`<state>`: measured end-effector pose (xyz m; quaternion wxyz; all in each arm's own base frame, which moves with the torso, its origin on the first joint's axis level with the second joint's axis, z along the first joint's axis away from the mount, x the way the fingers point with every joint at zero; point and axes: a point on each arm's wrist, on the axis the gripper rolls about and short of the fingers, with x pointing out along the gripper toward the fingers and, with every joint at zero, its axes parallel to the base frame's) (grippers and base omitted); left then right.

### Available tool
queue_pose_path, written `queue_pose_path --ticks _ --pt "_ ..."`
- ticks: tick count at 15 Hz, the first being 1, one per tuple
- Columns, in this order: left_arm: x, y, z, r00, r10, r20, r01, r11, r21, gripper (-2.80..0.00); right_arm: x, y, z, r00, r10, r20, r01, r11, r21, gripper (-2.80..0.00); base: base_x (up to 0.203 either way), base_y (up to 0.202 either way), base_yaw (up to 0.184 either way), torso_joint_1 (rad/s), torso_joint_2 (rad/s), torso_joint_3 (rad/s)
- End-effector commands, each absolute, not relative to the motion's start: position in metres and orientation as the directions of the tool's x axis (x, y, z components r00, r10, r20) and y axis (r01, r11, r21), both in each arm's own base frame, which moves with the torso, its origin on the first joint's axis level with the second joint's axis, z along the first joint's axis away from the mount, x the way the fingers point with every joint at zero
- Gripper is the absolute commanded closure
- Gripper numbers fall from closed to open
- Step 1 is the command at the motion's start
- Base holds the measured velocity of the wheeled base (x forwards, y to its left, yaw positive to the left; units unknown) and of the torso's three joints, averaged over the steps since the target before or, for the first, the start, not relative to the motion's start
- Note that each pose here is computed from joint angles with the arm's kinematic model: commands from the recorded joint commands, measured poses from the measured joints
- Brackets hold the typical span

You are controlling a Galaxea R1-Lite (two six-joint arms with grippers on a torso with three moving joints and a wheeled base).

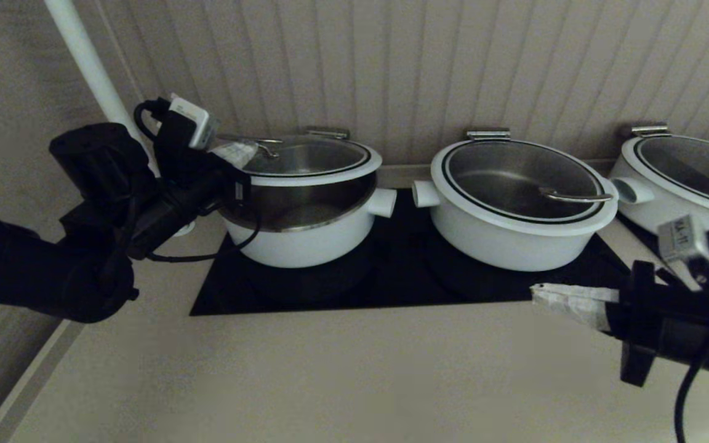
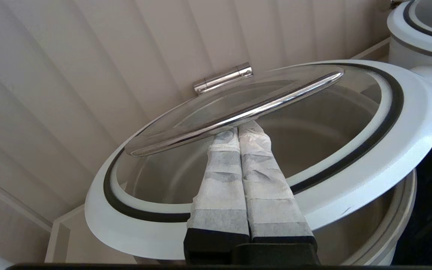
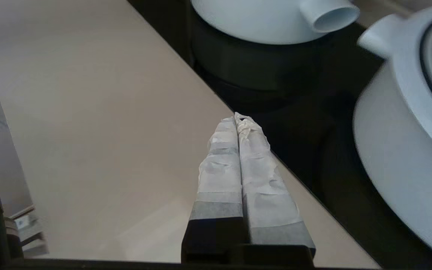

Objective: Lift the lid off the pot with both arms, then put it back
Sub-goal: Hold the pot lid with the right arm

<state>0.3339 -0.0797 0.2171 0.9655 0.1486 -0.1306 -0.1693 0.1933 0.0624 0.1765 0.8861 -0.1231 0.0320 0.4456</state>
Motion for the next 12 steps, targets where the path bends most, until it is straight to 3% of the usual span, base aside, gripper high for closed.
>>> queue_pose_path --ticks 1,7,12 --pt "0.335 -0.08 0.215 0.908 -0.368 0.202 0.29 0.897 0.333 0.0 0.212 0.07 0.17 0.582 0.79 -0.193 -0.813 0.558 -0.167 0.0 0.0 0.0 0.0 0.0 0.0 0.0" --pt "0.337 -0.08 0.213 0.909 -0.368 0.196 0.292 0.897 0.331 0.0 0.239 0.105 0.164 0.487 0.851 -0.197 -0.872 0.464 -0.153 0.0 0.0 0.0 0.0 0.0 0.0 0.0" --pt "0.339 -0.081 0.21 0.91 -0.369 0.19 0.295 0.897 0.33 0.0 0.266 0.137 0.166 0.442 0.891 -0.102 -0.888 0.418 -0.193 0.0 0.0 0.0 0.0 0.0 0.0 0.0"
